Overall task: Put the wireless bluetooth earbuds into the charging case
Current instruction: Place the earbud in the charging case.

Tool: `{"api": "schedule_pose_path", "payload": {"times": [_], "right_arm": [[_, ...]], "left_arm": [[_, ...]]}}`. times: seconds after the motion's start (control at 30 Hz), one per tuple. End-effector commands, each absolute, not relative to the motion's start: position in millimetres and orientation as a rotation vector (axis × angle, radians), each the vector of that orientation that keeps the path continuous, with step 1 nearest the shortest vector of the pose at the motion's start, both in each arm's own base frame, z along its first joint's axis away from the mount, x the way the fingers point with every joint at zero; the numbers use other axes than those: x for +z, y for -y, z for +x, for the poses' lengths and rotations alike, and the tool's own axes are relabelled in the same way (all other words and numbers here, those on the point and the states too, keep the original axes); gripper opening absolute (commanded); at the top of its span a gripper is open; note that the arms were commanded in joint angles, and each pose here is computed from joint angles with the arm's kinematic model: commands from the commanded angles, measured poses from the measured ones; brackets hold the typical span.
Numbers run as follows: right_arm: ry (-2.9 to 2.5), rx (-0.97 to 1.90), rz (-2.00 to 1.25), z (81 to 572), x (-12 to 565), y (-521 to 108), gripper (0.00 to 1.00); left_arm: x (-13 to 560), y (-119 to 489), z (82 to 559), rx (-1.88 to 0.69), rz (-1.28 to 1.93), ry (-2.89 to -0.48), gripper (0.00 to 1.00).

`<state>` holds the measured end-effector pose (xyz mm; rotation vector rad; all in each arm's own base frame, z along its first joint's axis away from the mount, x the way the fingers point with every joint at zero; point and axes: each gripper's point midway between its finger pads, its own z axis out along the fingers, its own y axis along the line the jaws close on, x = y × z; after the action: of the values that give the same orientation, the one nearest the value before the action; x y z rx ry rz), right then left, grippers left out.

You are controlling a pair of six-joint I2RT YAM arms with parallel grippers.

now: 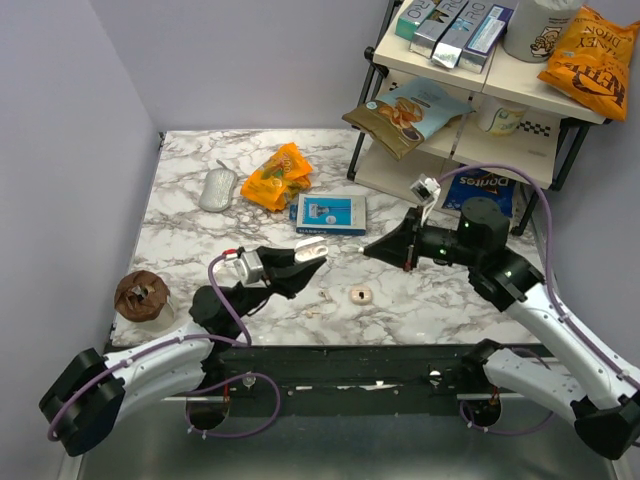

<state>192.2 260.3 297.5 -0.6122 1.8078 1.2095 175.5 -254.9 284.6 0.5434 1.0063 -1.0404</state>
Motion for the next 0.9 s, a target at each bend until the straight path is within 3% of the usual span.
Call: {"api": "schedule_pose_path", "payload": {"times": [0.0, 0.13, 0.4, 0.87], "right_arm": [[-1.703, 1.431, -0.875, 126, 331, -257, 0.01], [-1.678, 1.463, -0.983, 98, 340, -246, 0.01], [-1.647, 1.447, -1.023, 92, 346, -245, 0.01], [-1.721, 1.335, -1.093, 106, 340, -264, 0.01]], "left_arm": [[313, 268, 153, -1.153, 0.706, -0.865, 0.0], [321, 282, 133, -1.296, 0.861, -0.812, 0.0], [321, 303, 116, -1.554, 1.0, -0.785, 0.0], [303, 321, 110, -1.549, 1.187, -0.842, 0.0]]}}
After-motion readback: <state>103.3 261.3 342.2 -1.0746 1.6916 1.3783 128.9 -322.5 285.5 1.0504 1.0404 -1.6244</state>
